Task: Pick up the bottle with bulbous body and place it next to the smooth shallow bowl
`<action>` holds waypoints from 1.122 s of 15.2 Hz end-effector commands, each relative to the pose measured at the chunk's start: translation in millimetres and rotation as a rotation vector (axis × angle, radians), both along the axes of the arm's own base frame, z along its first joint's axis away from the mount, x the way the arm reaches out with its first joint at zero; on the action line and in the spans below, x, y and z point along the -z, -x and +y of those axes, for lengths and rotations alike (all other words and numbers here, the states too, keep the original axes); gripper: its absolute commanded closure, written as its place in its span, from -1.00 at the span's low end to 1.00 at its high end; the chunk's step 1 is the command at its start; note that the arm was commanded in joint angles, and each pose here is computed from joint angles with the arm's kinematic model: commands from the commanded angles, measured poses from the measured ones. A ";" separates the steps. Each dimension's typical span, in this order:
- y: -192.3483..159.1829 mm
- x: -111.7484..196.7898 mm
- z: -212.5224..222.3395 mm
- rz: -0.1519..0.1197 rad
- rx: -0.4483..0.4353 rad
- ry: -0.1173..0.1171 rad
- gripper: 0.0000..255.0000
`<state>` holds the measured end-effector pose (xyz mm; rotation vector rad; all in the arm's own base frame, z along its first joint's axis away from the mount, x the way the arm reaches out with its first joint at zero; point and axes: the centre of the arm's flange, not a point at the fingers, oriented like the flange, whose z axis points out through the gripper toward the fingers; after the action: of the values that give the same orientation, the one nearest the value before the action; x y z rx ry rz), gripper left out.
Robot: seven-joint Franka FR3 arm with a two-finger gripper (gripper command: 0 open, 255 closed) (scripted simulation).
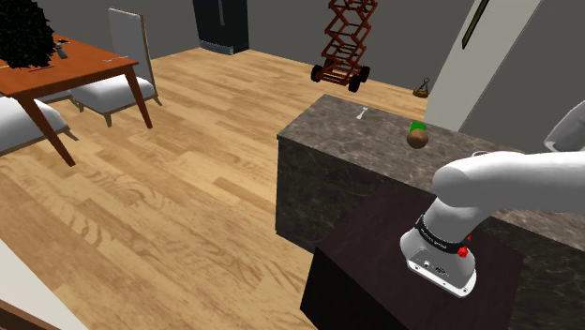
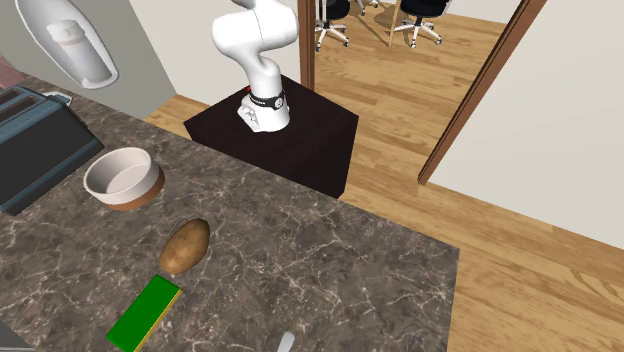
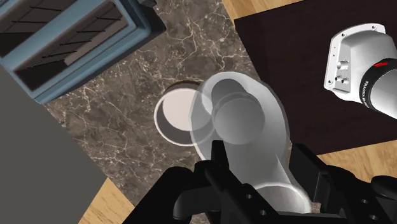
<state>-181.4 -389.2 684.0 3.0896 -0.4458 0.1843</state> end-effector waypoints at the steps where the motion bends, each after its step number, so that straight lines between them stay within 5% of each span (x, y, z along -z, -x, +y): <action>1: -0.4 11.0 0.4 0.000 0.000 0.001 1.00; 17: -0.4 95.4 0.4 0.000 0.000 0.001 1.00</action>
<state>-179.7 -389.2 595.2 3.0897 -0.4455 0.1841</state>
